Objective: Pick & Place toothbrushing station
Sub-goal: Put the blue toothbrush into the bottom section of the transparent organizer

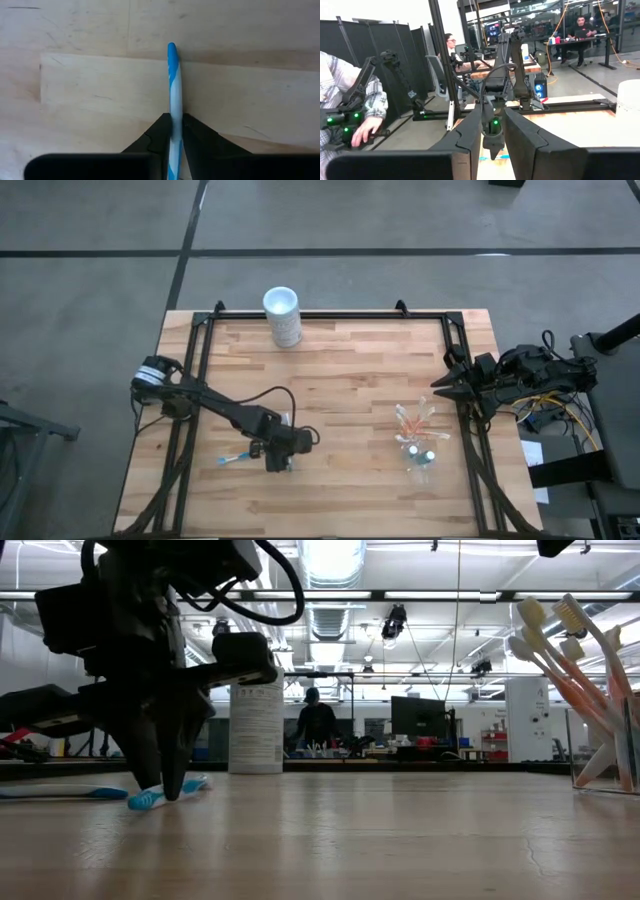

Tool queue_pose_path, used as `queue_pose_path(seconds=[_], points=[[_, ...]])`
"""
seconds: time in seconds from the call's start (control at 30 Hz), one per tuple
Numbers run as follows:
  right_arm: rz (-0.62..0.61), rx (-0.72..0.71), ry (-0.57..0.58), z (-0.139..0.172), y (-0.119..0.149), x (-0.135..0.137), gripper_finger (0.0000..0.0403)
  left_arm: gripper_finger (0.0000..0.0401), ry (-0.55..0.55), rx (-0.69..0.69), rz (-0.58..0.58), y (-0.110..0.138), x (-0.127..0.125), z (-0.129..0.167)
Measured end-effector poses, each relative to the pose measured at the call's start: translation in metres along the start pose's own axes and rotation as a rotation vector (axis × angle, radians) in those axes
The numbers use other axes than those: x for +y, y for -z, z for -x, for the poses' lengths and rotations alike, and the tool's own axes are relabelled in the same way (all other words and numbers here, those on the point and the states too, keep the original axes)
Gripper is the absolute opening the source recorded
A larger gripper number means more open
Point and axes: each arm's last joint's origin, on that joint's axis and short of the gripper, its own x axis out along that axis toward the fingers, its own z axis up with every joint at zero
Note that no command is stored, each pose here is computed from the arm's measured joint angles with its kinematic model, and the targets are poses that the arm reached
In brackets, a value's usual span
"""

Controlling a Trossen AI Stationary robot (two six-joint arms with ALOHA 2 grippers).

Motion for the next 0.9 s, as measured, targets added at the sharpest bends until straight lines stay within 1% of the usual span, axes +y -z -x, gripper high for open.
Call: queue_pose_path(seconds=[0.2, 0.43, 0.67, 0.8, 0.9], points=[[0.000, 0.000, 0.000, 0.0000, 0.0000, 0.0000, 0.0084, 0.0066, -0.028, 0.026, 0.008, -0.0007, 0.0025, 0.0008], [0.000, 0.000, 0.000, 0.0000, 0.0000, 0.0000, 0.0078, 0.0065, -0.046, 0.032, 0.121, -0.0003, 0.0038, 0.0011], [0.000, 0.000, 0.000, 0.0000, 0.0000, 0.0000, 0.0068, 0.0065, -0.105, 0.089, 0.125, 0.0011, 0.0069, 0.0056], [0.000, 0.000, 0.000, 0.0000, 0.0000, 0.0000, 0.0072, 0.0065, -0.154, 0.149, 0.130, 0.0021, 0.0090, 0.0070], [0.000, 0.000, 0.000, 0.0000, 0.0000, 0.0000, 0.0076, 0.0065, -0.165, 0.167, 0.129, 0.0024, 0.0093, 0.0072]])
